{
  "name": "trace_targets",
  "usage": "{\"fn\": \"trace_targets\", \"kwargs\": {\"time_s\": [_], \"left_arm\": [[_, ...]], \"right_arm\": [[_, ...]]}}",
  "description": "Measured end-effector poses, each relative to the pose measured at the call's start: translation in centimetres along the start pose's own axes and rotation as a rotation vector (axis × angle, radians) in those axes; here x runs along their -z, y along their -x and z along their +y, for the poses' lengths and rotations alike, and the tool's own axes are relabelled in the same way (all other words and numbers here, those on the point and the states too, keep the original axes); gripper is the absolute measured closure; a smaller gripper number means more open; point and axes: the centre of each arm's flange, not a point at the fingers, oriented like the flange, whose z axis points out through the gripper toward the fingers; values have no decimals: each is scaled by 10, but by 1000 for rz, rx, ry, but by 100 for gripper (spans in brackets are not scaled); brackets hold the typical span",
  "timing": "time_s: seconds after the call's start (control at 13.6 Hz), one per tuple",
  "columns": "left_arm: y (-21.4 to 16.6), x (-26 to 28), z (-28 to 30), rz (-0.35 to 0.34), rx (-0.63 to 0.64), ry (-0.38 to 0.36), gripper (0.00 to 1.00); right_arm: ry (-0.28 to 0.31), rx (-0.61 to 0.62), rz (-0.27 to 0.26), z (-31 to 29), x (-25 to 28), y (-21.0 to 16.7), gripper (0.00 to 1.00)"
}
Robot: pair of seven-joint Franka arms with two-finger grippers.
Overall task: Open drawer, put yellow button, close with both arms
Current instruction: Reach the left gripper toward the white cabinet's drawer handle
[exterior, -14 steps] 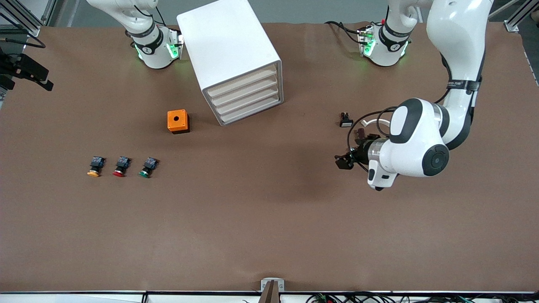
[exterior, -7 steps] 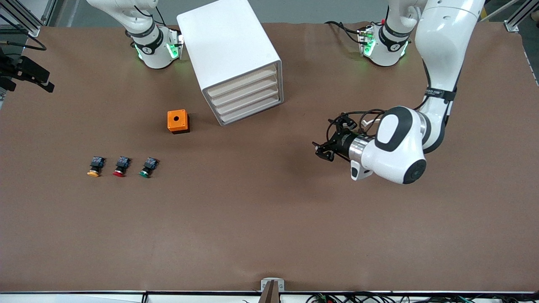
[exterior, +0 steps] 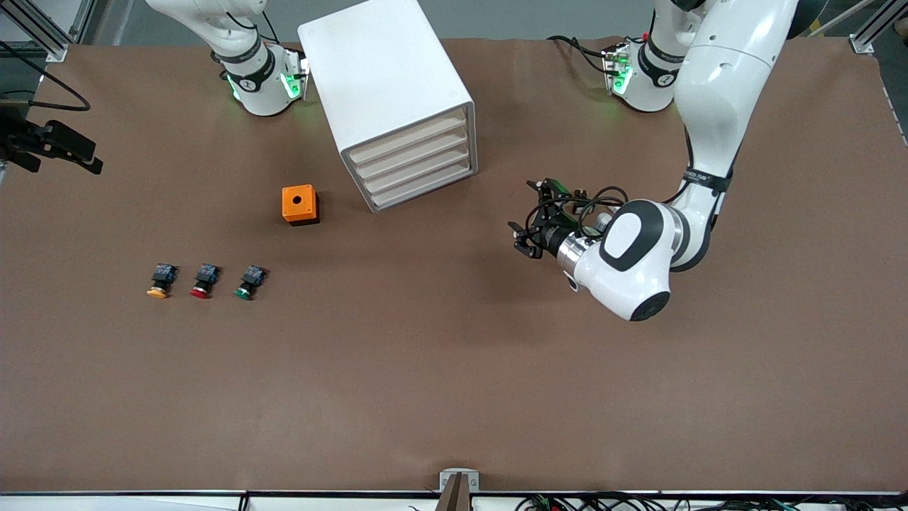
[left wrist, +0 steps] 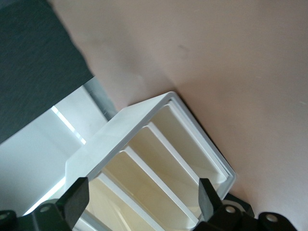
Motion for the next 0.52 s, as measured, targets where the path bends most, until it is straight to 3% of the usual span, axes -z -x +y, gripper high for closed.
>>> {"fn": "trace_targets", "kwargs": {"time_s": [0.22, 0.52], "left_arm": [[-2, -25, 11, -40, 167, -100, 0], [18, -55, 11, -76, 342, -223, 0]], "right_arm": [[0, -3, -23, 1, -15, -11, 0], [3, -33, -95, 19, -63, -43, 0]]}}
